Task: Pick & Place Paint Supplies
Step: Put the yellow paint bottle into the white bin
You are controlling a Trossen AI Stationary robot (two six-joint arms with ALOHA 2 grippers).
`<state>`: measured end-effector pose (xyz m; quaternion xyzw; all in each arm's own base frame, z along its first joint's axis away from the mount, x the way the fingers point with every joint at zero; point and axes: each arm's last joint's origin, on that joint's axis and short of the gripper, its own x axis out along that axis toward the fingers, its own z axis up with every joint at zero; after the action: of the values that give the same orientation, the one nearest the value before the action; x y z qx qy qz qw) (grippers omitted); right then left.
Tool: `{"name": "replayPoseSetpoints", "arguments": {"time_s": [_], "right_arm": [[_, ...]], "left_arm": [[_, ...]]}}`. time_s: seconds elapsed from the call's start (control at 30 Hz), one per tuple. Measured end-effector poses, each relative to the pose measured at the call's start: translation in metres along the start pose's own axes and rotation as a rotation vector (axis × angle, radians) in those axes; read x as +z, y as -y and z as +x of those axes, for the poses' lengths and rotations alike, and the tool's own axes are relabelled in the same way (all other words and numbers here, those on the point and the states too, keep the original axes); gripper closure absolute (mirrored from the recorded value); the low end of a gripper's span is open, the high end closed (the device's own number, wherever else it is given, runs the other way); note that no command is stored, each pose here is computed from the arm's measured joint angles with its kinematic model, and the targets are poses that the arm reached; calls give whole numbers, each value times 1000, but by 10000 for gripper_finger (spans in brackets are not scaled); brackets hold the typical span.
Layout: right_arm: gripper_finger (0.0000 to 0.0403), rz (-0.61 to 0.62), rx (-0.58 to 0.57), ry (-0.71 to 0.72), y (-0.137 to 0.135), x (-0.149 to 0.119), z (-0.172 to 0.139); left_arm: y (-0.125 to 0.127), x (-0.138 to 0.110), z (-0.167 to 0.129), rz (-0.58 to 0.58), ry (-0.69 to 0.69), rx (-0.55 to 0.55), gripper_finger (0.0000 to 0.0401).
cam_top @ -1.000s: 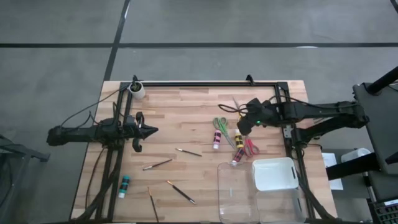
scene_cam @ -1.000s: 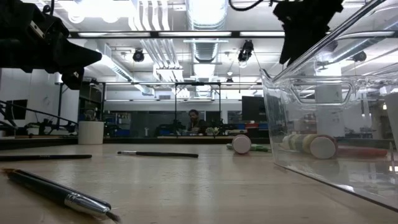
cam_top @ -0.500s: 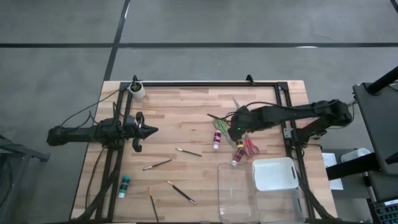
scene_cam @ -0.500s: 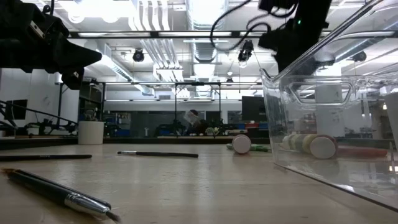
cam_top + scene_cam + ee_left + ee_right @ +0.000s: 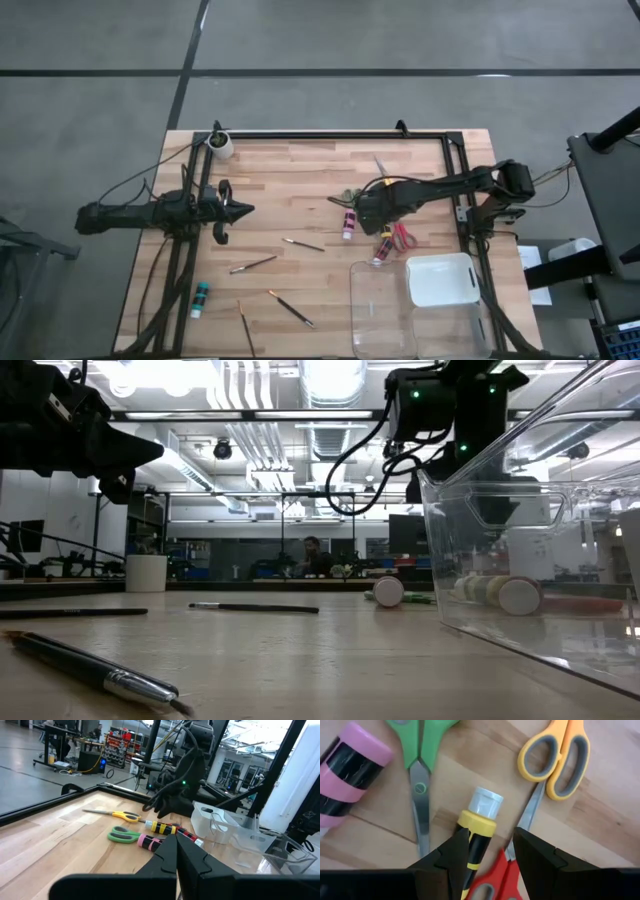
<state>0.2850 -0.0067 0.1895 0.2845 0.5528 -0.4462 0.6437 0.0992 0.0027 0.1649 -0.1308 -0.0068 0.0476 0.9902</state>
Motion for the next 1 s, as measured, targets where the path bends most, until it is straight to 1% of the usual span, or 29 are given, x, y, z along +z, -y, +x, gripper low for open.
{"name": "replayPoseSetpoints", "arguments": {"time_s": [0.1,0.17,0.23,0.37,0.5,0.57,0.7,0.87,1.0], "right_arm": [[242,53,-12,15,0,0,2],[225,73,-8,27,0,1,2],[202,71,10,36,-1,1,2],[160,60,10,35,-1,1,3],[136,56,-3,30,1,-1,6],[132,59,2,36,1,-2,9],[131,68,13,91,1,-3,17],[131,69,14,89,3,-6,24],[131,111,13,83,4,-8,28]], "left_arm": [[0,0,0,0,0,0,401],[0,0,0,0,0,0,401],[0,0,0,0,0,0,401],[0,0,0,0,0,0,401],[0,0,0,0,0,0,401],[0,0,0,0,0,0,401],[0,0,0,0,0,0,401],[0,0,0,0,0,0,401],[0,0,0,0,0,0,401]]}}
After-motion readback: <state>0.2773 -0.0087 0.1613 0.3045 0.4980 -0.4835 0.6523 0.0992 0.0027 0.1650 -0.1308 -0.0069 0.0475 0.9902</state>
